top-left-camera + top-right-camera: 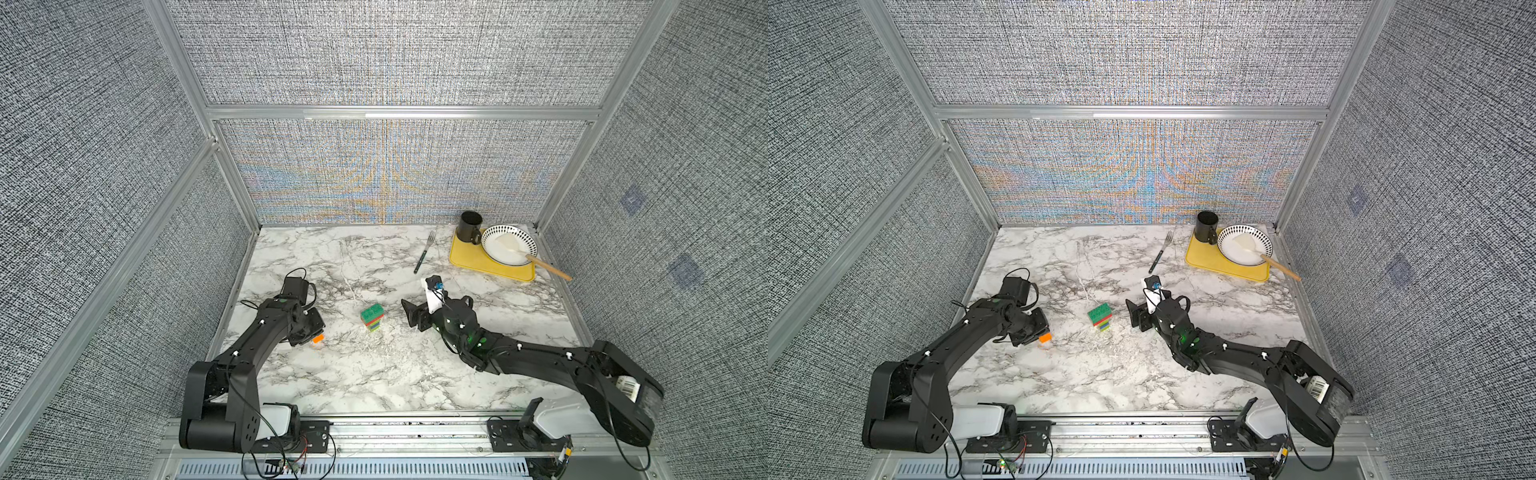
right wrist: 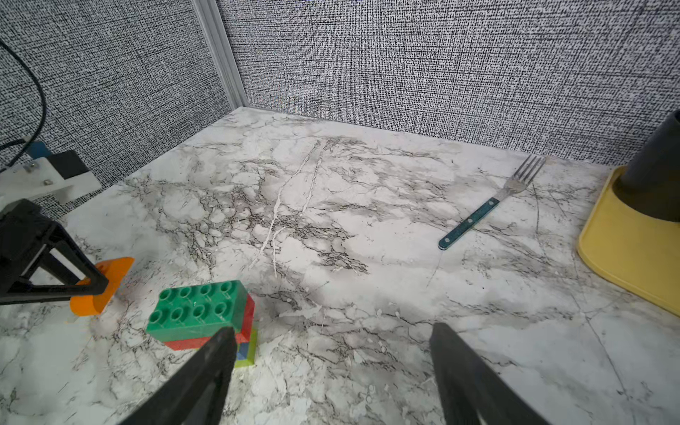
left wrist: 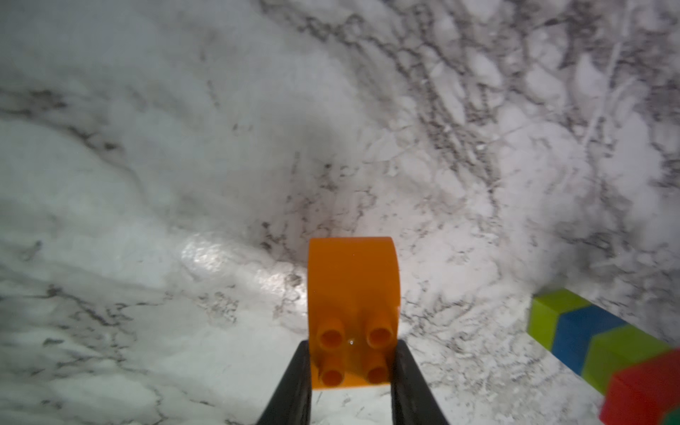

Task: Assemble an ice cream with lego
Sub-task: Pick up the lego brick from the center of the board, then assemble the lego brick with the lego brick.

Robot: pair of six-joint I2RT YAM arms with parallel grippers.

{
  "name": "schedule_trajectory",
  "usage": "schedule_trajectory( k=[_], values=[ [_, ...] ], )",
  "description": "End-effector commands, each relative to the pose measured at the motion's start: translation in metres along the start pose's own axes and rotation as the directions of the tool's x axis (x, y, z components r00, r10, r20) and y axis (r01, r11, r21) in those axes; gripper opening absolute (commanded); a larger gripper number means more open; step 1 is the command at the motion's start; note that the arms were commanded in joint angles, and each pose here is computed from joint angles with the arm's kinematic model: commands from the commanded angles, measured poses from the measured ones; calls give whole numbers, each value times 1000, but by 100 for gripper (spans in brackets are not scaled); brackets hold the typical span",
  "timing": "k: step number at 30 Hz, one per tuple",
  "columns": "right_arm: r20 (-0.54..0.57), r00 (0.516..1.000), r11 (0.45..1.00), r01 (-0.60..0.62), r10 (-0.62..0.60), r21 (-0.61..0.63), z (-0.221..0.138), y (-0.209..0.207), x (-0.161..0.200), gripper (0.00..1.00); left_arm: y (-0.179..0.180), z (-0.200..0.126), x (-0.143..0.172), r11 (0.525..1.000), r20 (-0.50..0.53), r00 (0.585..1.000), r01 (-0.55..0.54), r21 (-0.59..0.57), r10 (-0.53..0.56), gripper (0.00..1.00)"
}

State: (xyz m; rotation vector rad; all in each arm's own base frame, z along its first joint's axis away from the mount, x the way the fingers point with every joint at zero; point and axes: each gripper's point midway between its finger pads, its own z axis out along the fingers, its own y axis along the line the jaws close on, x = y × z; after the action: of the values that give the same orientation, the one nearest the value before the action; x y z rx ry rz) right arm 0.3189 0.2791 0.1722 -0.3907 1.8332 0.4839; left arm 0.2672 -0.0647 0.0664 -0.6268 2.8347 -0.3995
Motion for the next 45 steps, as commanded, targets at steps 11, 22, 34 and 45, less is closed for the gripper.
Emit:
schedule_trajectory(
  k=[11, 22, 34, 45],
  values=[
    [-113, 962, 963, -259, 250, -79, 14, -31, 16, 84, -125, -81, 14, 714, 116, 761, -642, 279, 639, 2],
    [-165, 939, 943, -319, 301, -95, 22, -37, 27, 84, -159, -64, 48, 459, -112, 448, -882, 104, 887, 2],
    [-272, 903, 911, -382, 333, -155, 37, -25, 45, 84, -172, -43, 49, 376, -198, 354, -923, 82, 914, 2],
    [-410, 842, 847, -472, 351, -244, 49, -6, 64, 85, -166, -29, 43, 305, -199, 296, -952, 13, 934, 2]
  ],
)
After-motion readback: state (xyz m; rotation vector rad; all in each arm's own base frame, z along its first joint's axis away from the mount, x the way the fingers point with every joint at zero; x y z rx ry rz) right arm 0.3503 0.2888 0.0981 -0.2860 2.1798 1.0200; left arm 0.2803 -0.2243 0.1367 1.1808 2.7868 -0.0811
